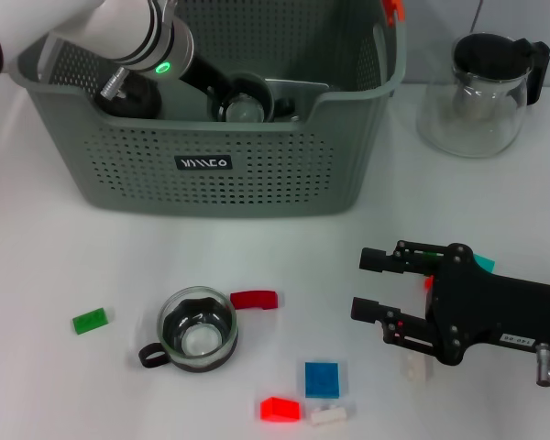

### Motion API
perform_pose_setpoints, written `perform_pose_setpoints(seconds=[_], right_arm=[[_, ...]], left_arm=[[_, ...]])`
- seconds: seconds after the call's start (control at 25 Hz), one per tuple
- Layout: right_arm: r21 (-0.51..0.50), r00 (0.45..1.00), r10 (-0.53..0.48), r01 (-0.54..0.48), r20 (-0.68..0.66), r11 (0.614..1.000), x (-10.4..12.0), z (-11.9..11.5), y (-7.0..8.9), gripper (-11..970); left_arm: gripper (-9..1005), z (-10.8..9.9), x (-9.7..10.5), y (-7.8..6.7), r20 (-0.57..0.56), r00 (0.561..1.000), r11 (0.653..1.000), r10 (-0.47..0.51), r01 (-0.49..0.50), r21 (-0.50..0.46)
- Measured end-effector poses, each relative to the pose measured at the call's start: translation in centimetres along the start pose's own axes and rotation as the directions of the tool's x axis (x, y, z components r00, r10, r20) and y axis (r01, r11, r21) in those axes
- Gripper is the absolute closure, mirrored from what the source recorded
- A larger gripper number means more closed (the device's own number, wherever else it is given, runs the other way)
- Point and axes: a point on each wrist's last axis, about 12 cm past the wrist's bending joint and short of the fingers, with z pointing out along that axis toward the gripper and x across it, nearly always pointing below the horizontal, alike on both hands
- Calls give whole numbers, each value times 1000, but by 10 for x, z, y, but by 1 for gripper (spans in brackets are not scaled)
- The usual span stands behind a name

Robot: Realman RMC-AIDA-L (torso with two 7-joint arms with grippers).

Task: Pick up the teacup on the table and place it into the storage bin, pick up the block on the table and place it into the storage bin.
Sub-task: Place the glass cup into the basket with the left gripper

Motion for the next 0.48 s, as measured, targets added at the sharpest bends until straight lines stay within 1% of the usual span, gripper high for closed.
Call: perform_pose_setpoints(seconds=[0.16, 0.32, 0.4, 0.48], right_arm=[[-2, 1000, 1, -1, -2, 1000, 0, 0, 0, 394], [0, 1000, 1, -1, -1, 1000, 0, 0, 0, 395], [2, 1000, 1, -1, 1, 1000, 0, -1, 0, 396], [5, 1000, 1, -1, 2, 1000, 0, -1, 0, 396]], left_arm=[[901, 0, -1, 0, 5, 1000, 1000, -1, 1, -1], [815, -2, -2, 2, 7, 1000, 1000, -18, 18, 6], [772, -7, -4, 7, 27, 997, 998, -65, 65, 21], [729, -15, -5, 15, 84, 988, 991, -132, 129, 42]])
